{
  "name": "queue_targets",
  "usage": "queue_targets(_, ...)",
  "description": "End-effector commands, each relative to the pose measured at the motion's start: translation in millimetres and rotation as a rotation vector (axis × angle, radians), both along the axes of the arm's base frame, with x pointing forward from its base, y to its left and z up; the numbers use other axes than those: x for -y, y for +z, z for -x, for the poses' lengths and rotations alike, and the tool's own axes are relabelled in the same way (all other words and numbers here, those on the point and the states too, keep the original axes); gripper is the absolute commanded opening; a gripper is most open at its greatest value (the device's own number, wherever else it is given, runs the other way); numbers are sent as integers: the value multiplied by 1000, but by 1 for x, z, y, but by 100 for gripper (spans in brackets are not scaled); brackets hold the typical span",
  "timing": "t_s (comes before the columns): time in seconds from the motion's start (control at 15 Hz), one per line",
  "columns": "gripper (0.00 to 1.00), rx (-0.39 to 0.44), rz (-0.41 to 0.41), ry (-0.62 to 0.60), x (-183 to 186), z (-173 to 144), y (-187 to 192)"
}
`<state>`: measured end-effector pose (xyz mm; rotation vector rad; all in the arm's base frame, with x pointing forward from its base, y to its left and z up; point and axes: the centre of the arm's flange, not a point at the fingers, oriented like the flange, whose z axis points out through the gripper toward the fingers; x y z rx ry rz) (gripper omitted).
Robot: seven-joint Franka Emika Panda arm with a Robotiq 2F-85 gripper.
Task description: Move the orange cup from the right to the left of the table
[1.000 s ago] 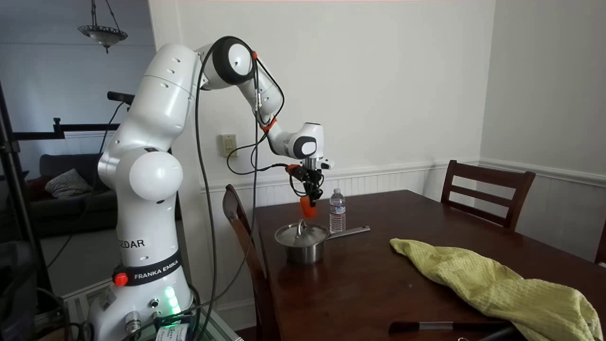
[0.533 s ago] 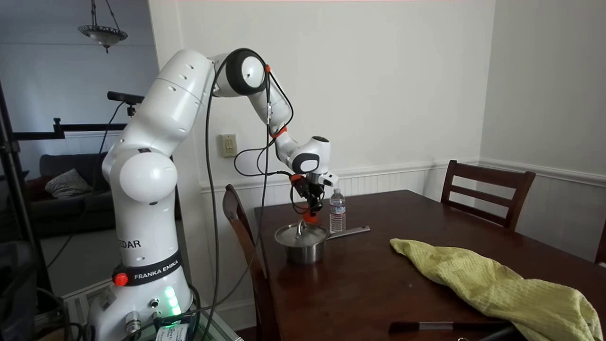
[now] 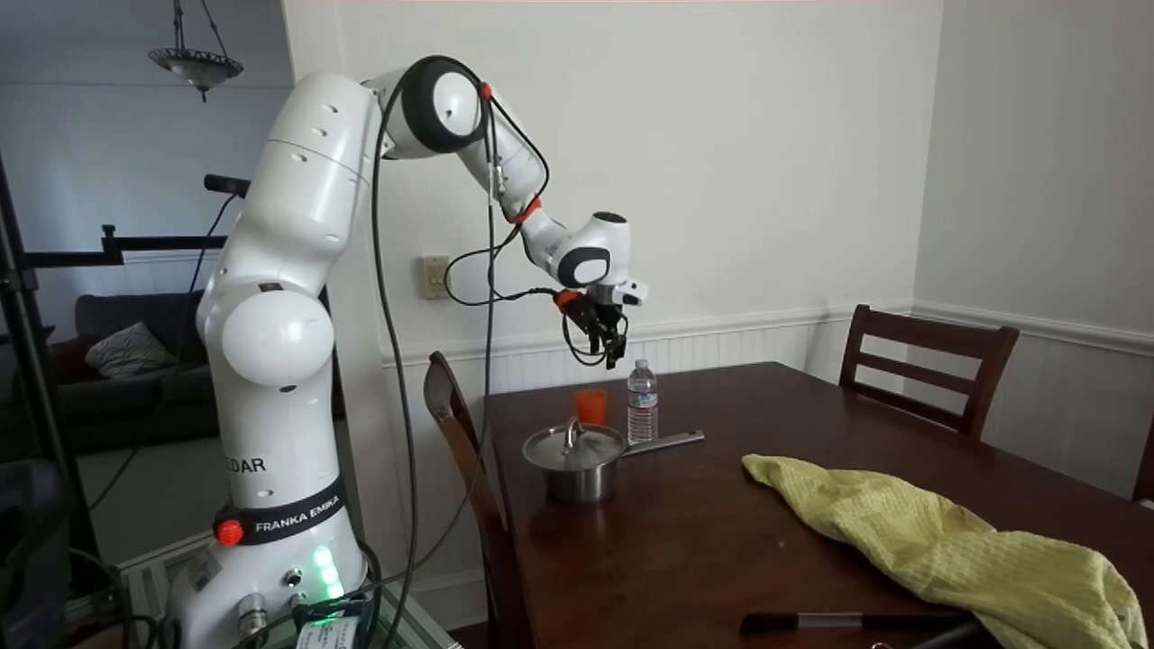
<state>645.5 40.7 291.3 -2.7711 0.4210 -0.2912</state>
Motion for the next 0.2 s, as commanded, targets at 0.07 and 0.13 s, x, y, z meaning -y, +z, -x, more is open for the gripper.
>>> queue_targets(0.07, 100, 71, 26, 84, -12, 3, 53)
queue_targets(0.13, 94, 89, 26, 95, -17, 6, 72)
